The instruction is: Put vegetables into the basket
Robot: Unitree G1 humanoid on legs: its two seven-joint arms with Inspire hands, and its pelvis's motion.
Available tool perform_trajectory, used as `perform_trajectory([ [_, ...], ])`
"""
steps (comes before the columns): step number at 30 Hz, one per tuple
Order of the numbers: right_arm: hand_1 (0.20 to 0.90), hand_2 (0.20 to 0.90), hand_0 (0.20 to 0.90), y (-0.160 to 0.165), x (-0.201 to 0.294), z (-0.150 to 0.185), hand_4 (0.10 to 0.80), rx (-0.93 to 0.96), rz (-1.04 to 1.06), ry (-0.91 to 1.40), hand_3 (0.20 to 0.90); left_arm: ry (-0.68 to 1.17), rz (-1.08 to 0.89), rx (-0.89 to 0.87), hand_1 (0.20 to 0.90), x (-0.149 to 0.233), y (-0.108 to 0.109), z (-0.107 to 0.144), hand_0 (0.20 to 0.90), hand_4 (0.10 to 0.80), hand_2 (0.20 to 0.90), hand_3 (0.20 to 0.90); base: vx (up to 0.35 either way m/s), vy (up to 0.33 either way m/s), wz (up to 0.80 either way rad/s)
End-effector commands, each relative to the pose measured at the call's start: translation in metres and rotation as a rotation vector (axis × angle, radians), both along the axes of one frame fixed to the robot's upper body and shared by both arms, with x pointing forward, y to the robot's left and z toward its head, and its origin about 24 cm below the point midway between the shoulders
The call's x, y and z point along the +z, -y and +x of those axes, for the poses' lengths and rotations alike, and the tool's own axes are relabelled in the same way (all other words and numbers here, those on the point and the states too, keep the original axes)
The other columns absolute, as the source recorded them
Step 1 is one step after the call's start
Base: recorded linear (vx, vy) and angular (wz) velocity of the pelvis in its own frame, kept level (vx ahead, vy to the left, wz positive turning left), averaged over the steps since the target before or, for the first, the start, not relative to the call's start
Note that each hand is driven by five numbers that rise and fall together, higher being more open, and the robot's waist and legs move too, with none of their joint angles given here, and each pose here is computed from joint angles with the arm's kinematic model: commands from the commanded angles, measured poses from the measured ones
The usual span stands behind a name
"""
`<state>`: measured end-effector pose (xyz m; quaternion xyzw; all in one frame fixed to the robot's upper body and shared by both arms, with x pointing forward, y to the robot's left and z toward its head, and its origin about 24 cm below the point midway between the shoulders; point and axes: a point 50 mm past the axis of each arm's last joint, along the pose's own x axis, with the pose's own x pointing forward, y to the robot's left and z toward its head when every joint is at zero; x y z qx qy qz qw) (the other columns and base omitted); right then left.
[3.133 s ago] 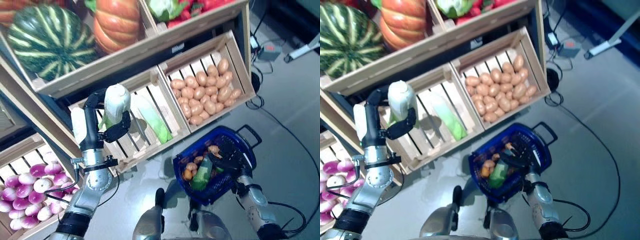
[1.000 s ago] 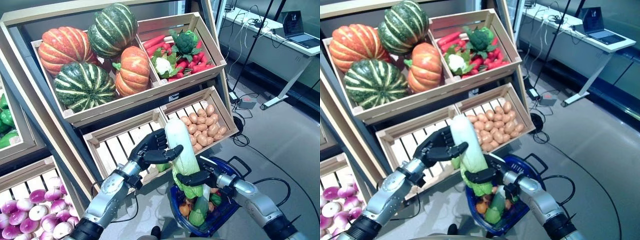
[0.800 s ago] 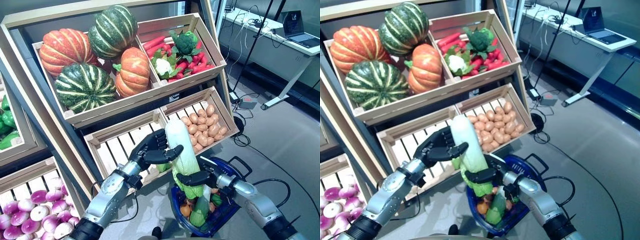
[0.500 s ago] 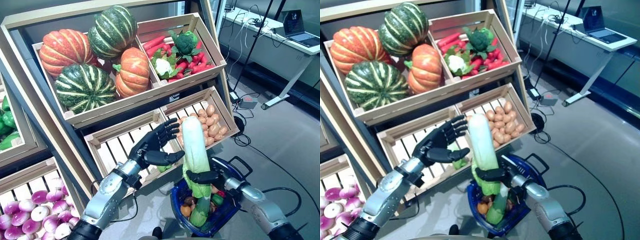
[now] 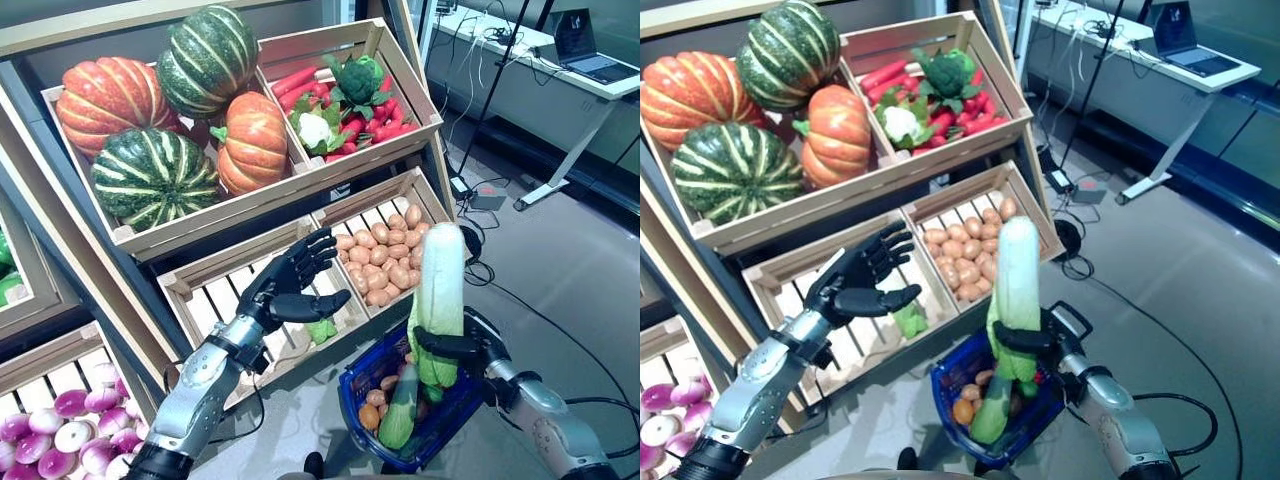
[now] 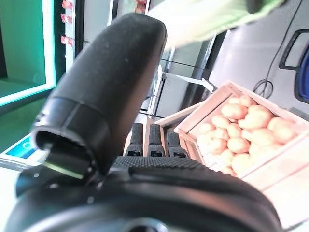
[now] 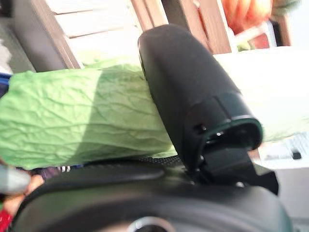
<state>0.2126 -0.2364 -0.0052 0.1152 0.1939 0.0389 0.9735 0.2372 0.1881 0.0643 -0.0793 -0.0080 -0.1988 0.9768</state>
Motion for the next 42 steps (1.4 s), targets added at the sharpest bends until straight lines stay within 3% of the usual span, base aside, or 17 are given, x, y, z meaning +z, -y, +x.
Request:
perform_trajectory([
  [1, 0.3, 0.3, 0.3, 0.012, 0.052, 0.021, 0.4, -0.164, 0.12, 0.351, 0.3, 0.251, 0.024, 0.068, 0.9, 0.044, -0.016, 0.006, 0.9, 0.8, 0.9, 0.9, -0.006, -0.053, -0.07],
  [8, 0.3, 0.3, 0.3, 0.03, 0.066, 0.039, 0.4, -0.367, 0.164, 0.489, 0.3, 0.419, 0.06, 0.29, 0.9, 0.071, -0.043, 0.018, 0.9, 0.8, 0.9, 0.9, -0.212, -0.073, -0.04],
  [17, 0.3, 0.3, 0.3, 0.043, 0.093, 0.065, 0.4, -0.498, 0.269, 0.62, 0.3, 0.646, 0.019, 0.469, 0.9, 0.11, -0.051, 0.027, 0.9, 0.8, 0.9, 0.9, -0.263, -0.088, 0.04],
  [22, 0.3, 0.3, 0.3, 0.043, 0.105, 0.082, 0.4, -0.581, 0.302, 0.646, 0.3, 0.744, -0.108, 0.449, 0.9, 0.127, -0.039, 0.028, 0.9, 0.8, 0.9, 0.9, -0.125, -0.016, 0.05],
  [28, 0.3, 0.3, 0.3, 0.029, 0.118, 0.116, 0.4, -0.592, 0.465, 0.621, 0.3, 0.805, -0.109, 0.399, 0.9, 0.143, -0.01, 0.041, 0.9, 0.8, 0.9, 0.9, -0.036, 0.039, 0.1],
  [42, 0.3, 0.3, 0.3, 0.036, 0.142, 0.155, 0.4, -0.674, 0.627, 0.542, 0.3, 0.828, -0.164, 0.401, 0.9, 0.16, 0.006, 0.048, 0.9, 0.8, 0.9, 0.9, 0.021, 0.059, 0.1],
])
